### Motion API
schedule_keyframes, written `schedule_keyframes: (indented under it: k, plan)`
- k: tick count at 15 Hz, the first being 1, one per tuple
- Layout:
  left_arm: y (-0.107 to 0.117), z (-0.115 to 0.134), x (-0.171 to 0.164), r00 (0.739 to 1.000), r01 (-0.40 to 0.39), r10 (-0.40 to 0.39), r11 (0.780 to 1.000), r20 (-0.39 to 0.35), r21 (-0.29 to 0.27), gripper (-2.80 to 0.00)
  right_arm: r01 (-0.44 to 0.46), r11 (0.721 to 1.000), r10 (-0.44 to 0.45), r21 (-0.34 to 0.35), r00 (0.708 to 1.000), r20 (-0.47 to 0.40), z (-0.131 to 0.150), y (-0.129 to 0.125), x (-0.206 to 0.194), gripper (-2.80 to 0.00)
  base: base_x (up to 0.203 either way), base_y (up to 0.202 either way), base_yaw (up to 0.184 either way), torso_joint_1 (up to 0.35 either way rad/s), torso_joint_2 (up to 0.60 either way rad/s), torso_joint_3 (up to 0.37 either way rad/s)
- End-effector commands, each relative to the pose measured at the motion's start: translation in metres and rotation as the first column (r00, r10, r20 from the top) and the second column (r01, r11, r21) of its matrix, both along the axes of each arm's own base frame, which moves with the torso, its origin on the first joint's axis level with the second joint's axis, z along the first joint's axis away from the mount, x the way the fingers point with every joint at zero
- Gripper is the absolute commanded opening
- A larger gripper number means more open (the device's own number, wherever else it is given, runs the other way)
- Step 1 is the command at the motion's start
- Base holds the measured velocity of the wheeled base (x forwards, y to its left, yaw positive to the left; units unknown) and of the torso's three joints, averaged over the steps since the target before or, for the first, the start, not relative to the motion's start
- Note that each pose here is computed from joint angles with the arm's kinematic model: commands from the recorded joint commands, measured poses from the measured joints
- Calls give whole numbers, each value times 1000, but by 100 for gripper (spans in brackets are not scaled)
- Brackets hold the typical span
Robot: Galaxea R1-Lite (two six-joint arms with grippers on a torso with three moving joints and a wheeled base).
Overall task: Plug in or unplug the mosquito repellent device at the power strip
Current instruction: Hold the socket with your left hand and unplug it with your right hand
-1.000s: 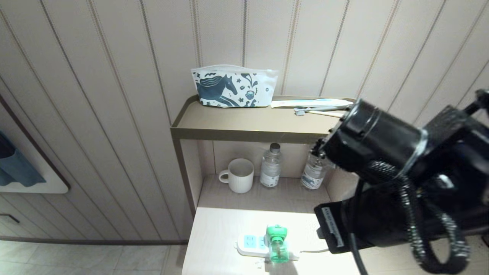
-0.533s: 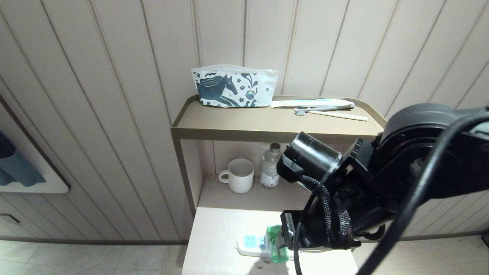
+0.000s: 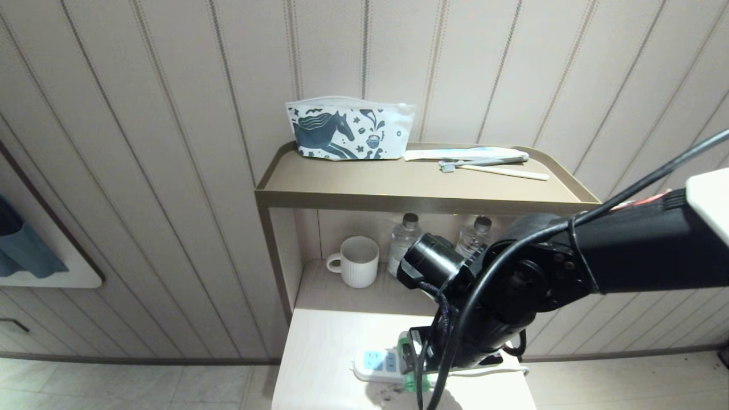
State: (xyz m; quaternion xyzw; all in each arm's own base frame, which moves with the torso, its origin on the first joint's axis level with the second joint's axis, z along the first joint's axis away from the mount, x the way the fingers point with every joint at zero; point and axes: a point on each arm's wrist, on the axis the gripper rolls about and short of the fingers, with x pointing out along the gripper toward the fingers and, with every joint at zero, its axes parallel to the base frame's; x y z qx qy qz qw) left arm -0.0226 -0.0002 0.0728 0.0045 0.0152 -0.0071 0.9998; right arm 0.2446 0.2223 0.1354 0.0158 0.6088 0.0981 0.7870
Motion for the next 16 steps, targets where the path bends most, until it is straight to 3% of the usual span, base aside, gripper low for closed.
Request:
schedule_keyframes:
  k: [1,7,16]
  plan:
    - [0,0,0,1000,0,0,1000,0,0,-280,4,1000,-5,-28,1000,-30,-16,6,8,0,0,0,0,0,0,0]
    - [0,0,0,1000,0,0,1000,0,-1,-280,-24,999,22,-49,999,-36,-32,18,24,0,0,0,0,0,0,0]
    - [0,0,0,1000,0,0,1000,0,-1,-280,21,999,-21,-45,1000,-2,-42,5,73,0,0,0,0,0,0,0]
